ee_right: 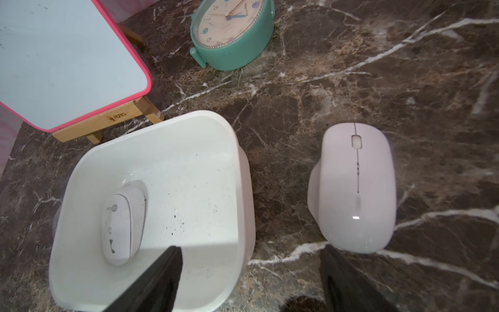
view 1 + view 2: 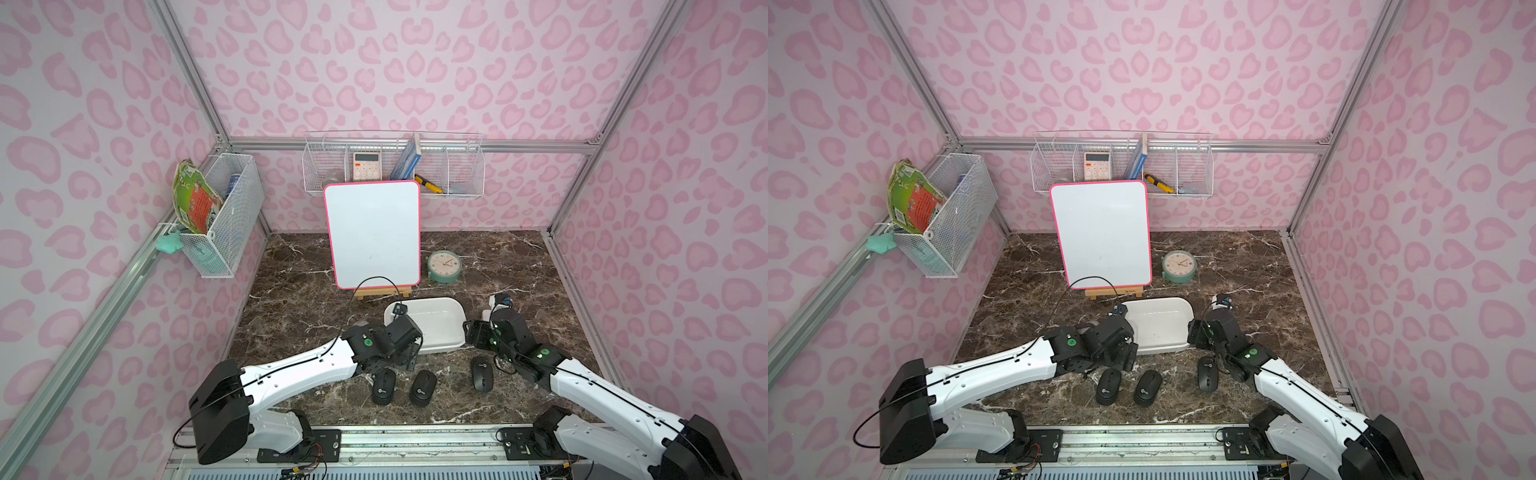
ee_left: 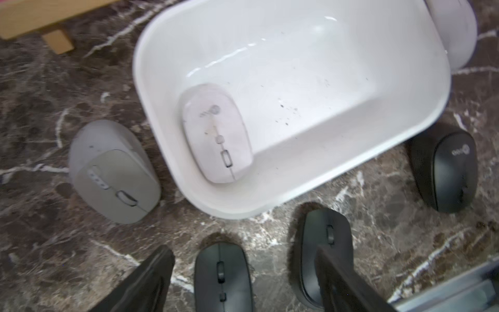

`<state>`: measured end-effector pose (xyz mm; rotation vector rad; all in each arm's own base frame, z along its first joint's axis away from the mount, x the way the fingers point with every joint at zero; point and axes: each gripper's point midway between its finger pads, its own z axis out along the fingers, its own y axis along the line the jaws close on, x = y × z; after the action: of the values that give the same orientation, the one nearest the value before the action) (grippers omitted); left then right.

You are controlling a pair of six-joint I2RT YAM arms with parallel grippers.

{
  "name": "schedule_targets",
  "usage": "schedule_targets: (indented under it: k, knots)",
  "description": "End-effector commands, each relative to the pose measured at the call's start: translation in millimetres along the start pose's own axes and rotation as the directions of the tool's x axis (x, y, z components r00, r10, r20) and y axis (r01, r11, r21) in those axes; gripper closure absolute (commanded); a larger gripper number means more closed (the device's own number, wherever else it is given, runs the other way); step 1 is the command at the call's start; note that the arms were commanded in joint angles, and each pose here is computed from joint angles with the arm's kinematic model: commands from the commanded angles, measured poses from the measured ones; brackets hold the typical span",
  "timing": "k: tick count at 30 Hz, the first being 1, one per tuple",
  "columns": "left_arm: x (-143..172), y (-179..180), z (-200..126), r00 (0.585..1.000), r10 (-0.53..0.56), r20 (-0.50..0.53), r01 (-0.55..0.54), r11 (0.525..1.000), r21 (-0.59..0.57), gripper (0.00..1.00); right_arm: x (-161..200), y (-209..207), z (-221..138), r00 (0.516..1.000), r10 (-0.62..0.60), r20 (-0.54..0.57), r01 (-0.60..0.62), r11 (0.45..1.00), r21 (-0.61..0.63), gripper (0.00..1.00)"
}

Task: Take out the mouse from the storage box
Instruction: Place the mouse at the center of the board, then adjust the mouse in the storage box.

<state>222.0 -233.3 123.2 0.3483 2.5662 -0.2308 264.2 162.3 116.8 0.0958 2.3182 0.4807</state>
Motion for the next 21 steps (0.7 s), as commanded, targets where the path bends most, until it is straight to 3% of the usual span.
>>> schedule_targets:
  k: [1,10,16,21]
  knots:
    - [-10,23,-3,0.995,-0.088,0.050,0.089,0.996,-0.011,0.12,-5,15,3,0.999,-0.042,-0.002,0.042,0.999,-0.022,0.18]
    - [-10,79,-11,0.962,-0.249,0.109,0.254,0.967,-0.031,0.11,3,53,21,0.986,-0.146,-0.082,0.141,0.988,-0.063,0.18]
    - [-11,122,-19,0.892,-0.392,0.226,0.417,0.906,-0.076,0.10,20,93,36,0.954,-0.269,-0.133,0.250,0.957,-0.147,0.18]
    - [-5,140,-26,0.860,-0.427,0.280,0.467,0.879,-0.095,0.08,35,118,54,0.922,-0.340,-0.183,0.307,0.933,-0.186,0.18]
